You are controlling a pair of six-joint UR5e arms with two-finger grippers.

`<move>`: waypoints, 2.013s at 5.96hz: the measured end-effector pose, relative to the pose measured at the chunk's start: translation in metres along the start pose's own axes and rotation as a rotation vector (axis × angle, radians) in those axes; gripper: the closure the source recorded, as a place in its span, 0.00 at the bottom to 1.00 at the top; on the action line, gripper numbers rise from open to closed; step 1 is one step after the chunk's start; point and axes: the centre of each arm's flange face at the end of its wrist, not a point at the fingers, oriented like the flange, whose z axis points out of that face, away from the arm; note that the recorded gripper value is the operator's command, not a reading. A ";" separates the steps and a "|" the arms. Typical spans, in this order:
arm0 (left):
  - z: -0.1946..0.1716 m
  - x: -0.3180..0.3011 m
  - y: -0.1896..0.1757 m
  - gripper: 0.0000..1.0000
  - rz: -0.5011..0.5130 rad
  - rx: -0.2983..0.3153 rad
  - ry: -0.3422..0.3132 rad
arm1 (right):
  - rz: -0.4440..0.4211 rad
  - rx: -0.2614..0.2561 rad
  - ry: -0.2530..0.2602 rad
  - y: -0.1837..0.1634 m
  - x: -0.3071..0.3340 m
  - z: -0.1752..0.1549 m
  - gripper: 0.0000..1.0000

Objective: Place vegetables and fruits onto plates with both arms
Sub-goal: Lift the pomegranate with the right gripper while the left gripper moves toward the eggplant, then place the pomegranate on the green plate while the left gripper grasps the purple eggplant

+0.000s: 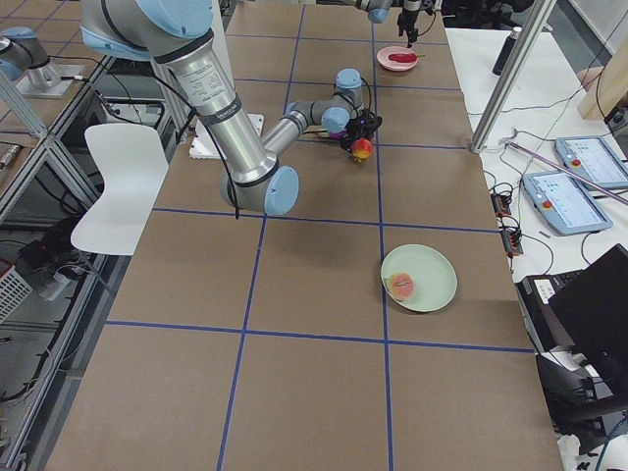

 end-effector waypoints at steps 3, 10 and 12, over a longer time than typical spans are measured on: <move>-0.023 0.056 0.032 0.00 -0.052 0.011 0.062 | 0.016 -0.005 -0.026 -0.007 0.001 0.005 1.00; -0.064 0.309 0.339 0.00 0.093 -0.138 0.304 | -0.172 0.062 0.036 -0.314 0.074 -0.090 1.00; -0.061 0.350 0.403 0.00 0.163 -0.107 0.318 | -0.260 0.113 0.163 -0.431 0.145 -0.084 1.00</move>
